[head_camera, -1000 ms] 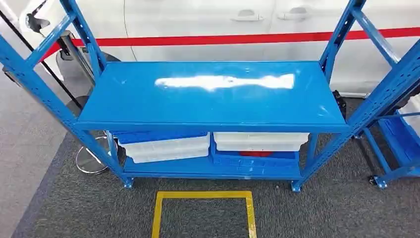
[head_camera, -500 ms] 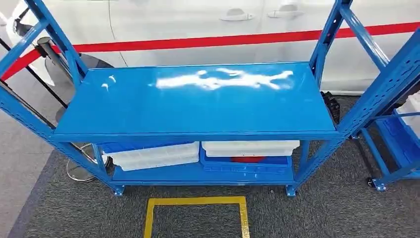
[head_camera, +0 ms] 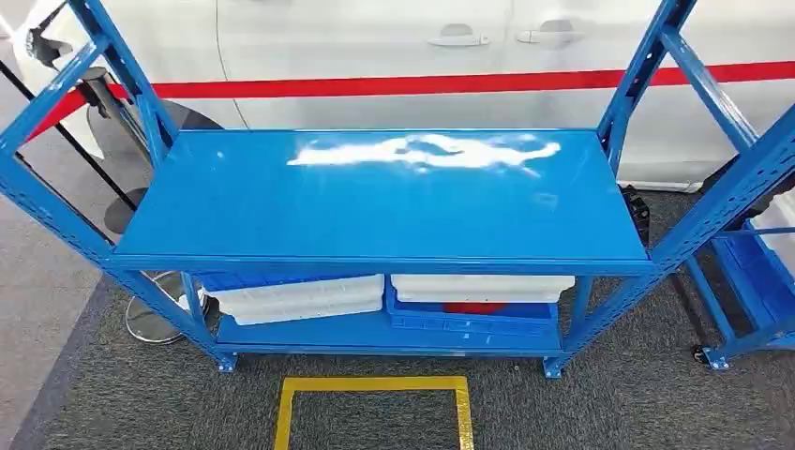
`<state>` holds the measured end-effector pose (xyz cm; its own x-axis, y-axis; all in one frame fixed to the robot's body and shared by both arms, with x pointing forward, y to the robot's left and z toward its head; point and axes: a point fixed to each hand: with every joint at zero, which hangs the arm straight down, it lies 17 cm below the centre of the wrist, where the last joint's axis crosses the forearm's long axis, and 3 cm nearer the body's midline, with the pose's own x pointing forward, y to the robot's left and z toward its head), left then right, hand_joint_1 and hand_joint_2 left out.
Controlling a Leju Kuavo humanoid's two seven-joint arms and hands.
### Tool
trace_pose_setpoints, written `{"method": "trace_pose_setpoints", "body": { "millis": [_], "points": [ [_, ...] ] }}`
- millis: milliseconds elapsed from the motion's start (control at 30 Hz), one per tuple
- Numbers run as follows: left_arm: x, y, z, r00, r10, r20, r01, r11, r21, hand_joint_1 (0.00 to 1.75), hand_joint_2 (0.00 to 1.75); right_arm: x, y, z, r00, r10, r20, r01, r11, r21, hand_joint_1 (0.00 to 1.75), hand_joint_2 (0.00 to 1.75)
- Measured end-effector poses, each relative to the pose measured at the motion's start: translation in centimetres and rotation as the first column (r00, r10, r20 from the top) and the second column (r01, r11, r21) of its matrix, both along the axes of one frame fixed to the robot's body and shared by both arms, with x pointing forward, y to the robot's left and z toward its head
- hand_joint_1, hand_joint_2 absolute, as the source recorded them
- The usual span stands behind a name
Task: Take the parts from the cabinet and place them on the table.
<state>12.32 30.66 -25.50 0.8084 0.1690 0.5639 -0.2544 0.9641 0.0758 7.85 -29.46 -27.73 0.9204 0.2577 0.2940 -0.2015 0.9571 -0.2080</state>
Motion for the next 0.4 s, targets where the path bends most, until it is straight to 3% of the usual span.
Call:
{"method": "trace_pose_setpoints", "body": {
  "millis": [33, 67, 167, 200, 400],
  "points": [
    [0.12, 0.24, 0.0, 1.0, -0.002, -0.002, 0.002, 1.0, 0.004, 0.0, 0.0, -0.01, 0.25, -0.01, 1.0, -0.001, -0.002, 0.001, 1.0, 0.003, 0.0, 1.75],
    [0.08, 0.21, -0.03, 1.0, -0.001, -0.005, 0.001, 1.0, 0.004, 0.0, 0.0, 0.17, 0.2, 0.02, 1.0, -0.002, 0.001, 0.002, 1.0, 0.001, 0.0, 0.0],
    [-0.13, 0.11, -0.14, 1.0, 0.0, -0.016, 0.0, 1.0, 0.004, 0.0, 0.0, 0.06, 0.07, 0.0, 1.0, -0.016, -0.001, 0.016, 1.0, 0.001, 0.0, 0.0],
    [-0.18, 0.0, -0.15, 1.0, -0.001, -0.017, 0.001, 1.0, 0.003, 0.0, 1.75, 0.07, 0.0, 0.0, 1.0, -0.02, -0.001, 0.02, 1.0, 0.001, 0.0, 0.0],
    [-0.31, -0.26, -0.23, 1.0, -0.001, -0.024, 0.001, 1.0, 0.001, 0.0, 1.75, 0.05, -0.14, 0.0, 1.0, -0.015, -0.002, 0.015, 1.0, -0.006, 0.0, 0.0]
  ]
}}
